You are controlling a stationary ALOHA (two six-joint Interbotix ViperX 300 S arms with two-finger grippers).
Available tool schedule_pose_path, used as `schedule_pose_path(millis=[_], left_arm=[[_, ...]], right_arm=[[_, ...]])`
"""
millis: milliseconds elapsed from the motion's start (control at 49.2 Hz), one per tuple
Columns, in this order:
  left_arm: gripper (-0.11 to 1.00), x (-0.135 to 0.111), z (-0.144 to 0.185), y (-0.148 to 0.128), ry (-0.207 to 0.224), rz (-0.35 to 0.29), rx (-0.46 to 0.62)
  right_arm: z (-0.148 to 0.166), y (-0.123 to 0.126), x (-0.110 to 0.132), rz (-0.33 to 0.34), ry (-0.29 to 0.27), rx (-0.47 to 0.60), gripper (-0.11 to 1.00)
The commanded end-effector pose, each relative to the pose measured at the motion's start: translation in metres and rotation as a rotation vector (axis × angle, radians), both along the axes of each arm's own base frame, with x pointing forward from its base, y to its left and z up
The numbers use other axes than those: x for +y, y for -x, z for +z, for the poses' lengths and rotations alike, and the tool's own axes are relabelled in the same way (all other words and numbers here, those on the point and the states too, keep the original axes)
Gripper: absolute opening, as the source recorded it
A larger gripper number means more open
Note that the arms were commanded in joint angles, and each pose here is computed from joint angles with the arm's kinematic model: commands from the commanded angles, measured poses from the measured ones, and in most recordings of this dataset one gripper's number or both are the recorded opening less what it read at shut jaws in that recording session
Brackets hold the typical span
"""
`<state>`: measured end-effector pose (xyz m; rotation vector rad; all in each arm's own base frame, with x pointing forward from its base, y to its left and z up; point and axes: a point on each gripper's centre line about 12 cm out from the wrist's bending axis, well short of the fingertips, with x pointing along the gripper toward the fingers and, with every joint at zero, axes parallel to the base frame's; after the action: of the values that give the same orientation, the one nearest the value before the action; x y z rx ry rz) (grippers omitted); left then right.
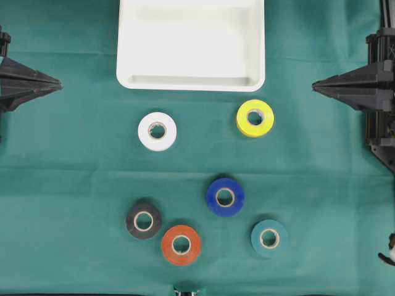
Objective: Pick up the tape from a random location and place it into the white case.
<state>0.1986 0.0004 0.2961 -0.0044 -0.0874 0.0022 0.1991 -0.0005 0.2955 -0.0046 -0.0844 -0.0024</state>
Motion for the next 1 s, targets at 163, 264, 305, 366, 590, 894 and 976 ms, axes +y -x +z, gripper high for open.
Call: schedule_pose_path(millis=[163, 264, 305, 366, 590, 894, 976], left_arm=[[0.01, 0.0005, 0.0052, -0.0083, 0.006, 0.002, 0.048], [0.01, 0.0005, 0.0049, -0.0086, 0.006, 0.002, 0.049], [0.01, 0.0005, 0.0049, -0.0086, 0.006, 0.002, 0.049], [0.01, 0.0005, 0.0049, -0.0086, 0.008, 0.002, 0.049], [0.28, 0.0005, 0.0049, -0.0086, 0.014, 0.002, 0.049], [0.99, 0.0005, 0.0053, -0.0084, 0.014, 0.002, 0.051], [0.99, 0.0005, 0.0053, -0.0084, 0.014, 0.002, 0.051]], right_arm=[[0.0075, -0.0040, -0.0005, -0.002, -0.014, 0.038, 0.00], [0.0075, -0.0042, -0.0004, -0.002, -0.012, 0.058, 0.00], [0.0073, -0.0043, -0.0004, -0.002, -0.014, 0.064, 0.00], [0.0078, -0.0044, -0.0004, -0.002, -0.014, 0.067, 0.00], [0.0093, -0.0038, -0.0007, -0.003, -0.014, 0.066, 0.04], [0.0118, -0.0034, -0.0061, -0.029, -0.039, 0.065, 0.87], [0.0140, -0.0033, -0.0067, -0.032, -0.041, 0.059, 0.92]])
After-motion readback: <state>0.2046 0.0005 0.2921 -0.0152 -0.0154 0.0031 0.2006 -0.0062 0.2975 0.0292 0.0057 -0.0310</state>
